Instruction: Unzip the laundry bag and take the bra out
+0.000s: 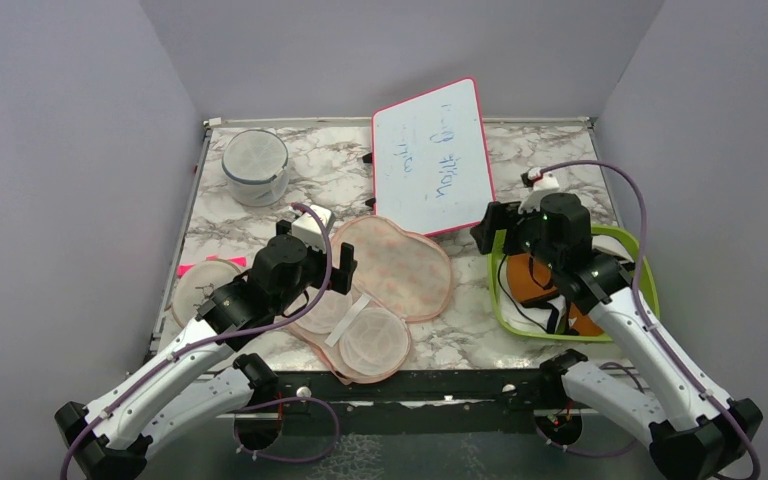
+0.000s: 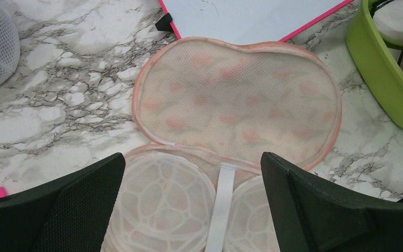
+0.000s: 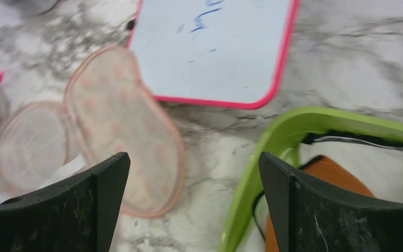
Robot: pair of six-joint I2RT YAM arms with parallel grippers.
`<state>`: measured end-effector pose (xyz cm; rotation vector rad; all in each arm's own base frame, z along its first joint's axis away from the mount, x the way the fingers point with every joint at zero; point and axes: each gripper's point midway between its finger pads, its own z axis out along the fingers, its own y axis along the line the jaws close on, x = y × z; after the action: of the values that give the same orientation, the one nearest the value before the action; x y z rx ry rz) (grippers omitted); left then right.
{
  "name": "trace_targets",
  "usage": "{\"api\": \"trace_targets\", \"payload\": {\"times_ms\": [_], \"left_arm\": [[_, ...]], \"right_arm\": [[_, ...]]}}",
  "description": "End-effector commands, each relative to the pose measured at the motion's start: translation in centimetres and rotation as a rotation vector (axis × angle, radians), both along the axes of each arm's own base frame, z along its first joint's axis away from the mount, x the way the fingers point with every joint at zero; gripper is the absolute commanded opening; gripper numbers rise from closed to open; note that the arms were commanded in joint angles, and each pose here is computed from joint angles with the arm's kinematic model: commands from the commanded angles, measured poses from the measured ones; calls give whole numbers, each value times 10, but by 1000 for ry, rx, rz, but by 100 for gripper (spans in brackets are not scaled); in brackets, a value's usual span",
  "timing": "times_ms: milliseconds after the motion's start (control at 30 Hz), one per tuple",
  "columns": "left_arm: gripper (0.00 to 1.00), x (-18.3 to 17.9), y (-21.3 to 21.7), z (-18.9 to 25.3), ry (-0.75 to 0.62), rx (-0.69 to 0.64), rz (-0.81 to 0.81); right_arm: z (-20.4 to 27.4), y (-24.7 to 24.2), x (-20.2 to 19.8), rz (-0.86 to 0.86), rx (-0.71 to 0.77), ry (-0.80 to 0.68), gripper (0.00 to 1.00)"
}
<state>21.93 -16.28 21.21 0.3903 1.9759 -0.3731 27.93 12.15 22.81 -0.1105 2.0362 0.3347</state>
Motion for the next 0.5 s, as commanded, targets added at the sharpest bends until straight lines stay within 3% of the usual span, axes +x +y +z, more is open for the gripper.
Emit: {"api": "trace_targets", "payload": {"times_ms": [0, 100, 200, 467], "left_arm": [[99, 1, -2, 5, -16, -14, -6], [99, 0, -1, 5, -17, -15, -4], [99, 0, 0, 7, -23, -19, 1], [99, 1, 0, 4, -17, -14, 3]], "right_arm": [[-15, 69, -34, 441, 142, 77, 92], [-37, 93, -46, 568, 232, 154, 91], [-52, 100, -44, 590, 250, 186, 91], [-98, 101, -27, 488, 76, 261, 83]]}}
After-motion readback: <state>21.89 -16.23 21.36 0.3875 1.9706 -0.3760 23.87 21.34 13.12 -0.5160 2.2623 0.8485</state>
